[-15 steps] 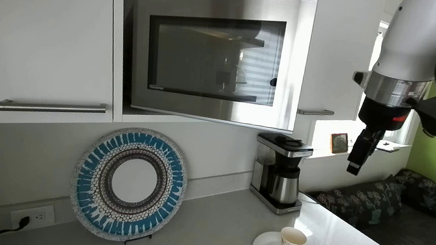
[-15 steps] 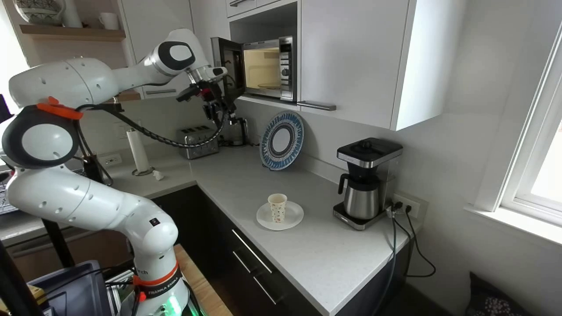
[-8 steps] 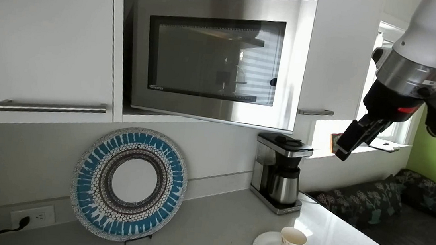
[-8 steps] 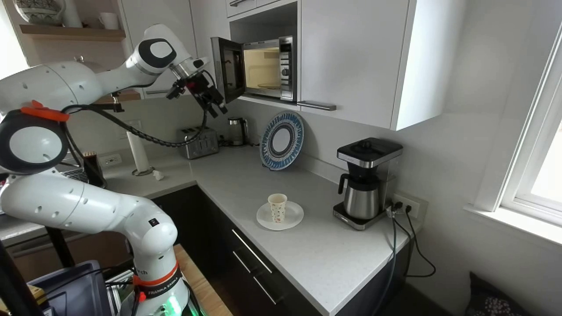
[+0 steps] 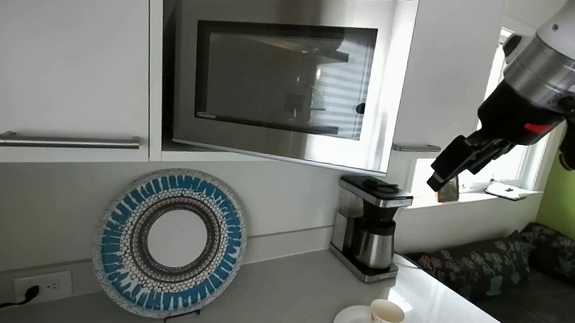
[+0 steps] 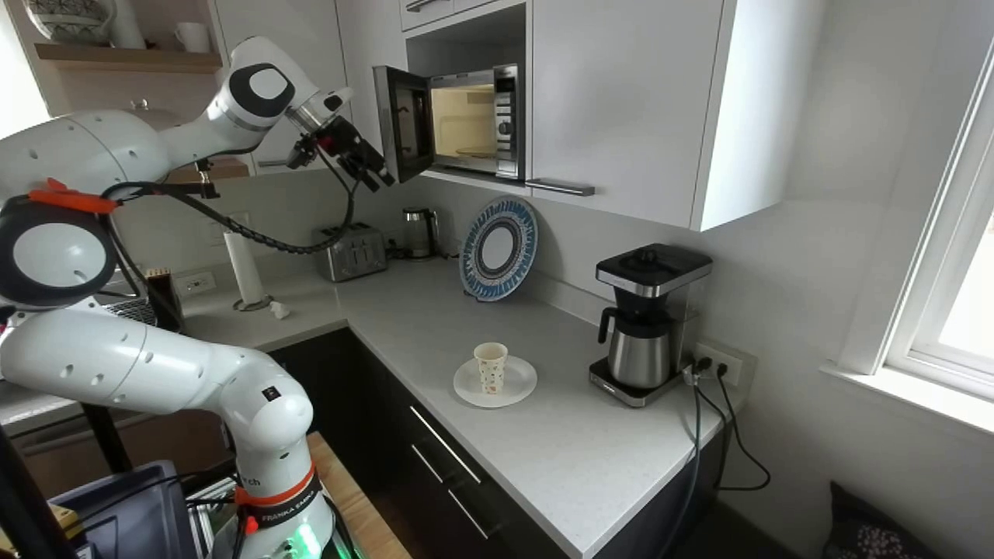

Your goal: Close the microwave door fully

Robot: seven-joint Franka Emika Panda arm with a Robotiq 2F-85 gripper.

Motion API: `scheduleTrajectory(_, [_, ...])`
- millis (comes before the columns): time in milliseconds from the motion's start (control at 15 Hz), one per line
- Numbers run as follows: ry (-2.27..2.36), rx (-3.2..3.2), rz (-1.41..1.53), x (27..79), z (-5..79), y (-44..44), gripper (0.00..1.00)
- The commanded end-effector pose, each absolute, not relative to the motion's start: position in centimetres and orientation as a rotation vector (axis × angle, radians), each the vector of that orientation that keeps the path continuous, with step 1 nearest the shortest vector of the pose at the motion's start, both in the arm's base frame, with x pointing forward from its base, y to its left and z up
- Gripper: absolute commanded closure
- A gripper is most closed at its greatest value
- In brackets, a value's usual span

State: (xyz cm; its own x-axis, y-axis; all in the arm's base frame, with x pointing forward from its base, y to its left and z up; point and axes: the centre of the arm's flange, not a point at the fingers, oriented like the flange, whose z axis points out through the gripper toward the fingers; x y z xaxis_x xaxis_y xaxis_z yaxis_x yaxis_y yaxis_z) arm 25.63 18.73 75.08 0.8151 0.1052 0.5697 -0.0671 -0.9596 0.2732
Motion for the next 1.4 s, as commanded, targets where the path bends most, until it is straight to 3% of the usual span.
scheduleTrajectory(0, [0.071, 2.737, 0.953, 25.4, 76.2, 20.3, 0.00])
scheduleTrajectory(800, [0.300, 2.590, 1.297, 28.5, 77.5, 24.6, 0.00])
scheduleTrajectory(1333, [0.279, 2.474, 1.310, 31.9, 77.4, 23.1, 0.00])
